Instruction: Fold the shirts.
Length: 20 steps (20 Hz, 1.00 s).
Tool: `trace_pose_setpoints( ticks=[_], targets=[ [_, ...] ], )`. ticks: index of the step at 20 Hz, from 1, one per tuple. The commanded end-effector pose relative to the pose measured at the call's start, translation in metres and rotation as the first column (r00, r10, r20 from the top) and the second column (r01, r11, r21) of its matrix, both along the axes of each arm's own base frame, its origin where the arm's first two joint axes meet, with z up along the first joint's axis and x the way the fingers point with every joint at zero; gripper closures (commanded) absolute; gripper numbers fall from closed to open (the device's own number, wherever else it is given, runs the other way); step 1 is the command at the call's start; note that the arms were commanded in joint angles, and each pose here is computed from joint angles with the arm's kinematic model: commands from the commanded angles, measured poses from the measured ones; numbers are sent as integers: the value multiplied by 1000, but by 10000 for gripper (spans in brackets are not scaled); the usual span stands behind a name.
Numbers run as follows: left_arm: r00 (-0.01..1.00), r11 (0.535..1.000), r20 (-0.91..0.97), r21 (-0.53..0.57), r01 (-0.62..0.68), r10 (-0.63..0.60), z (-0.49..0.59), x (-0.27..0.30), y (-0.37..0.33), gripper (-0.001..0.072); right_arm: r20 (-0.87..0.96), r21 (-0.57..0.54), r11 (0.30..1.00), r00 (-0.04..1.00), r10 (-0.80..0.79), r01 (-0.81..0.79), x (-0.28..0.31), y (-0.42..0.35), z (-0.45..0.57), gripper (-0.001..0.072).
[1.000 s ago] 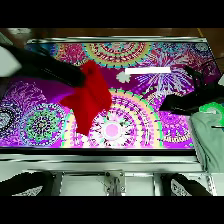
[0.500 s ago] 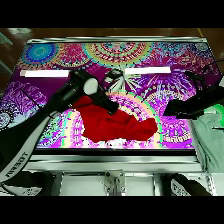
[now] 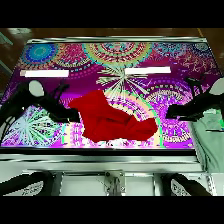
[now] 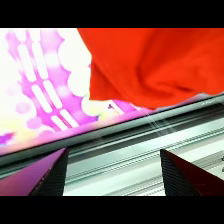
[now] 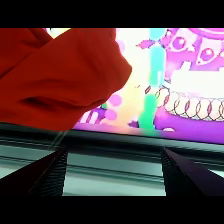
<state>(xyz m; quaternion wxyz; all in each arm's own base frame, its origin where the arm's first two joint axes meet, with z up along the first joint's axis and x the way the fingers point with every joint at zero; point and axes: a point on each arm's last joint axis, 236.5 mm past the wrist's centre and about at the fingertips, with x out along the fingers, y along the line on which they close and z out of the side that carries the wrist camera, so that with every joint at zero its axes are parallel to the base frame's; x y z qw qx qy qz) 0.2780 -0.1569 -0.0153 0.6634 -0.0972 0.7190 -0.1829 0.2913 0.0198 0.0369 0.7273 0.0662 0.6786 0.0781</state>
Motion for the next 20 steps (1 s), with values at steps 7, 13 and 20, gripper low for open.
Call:
trace_pose_setpoints(
  ticks=[7, 13, 20],
  targets=[
    [981, 967, 22, -177, -186, 192, -73, -11, -63, -7, 22, -15, 1000, 1000, -20, 20, 4, -4, -31, 18],
    [974, 959, 25, -182, -216, 224, -89, 1, -78, 669, 19, -34, 999, 999, -30, 31, 4, -11, -32, 18],
    [977, 961, 142, -248, -118, 157, -46, 20, -90, 669, -57, 243, 916, 947, -316, 320, -8, 5, -87, 18]
  ],
)
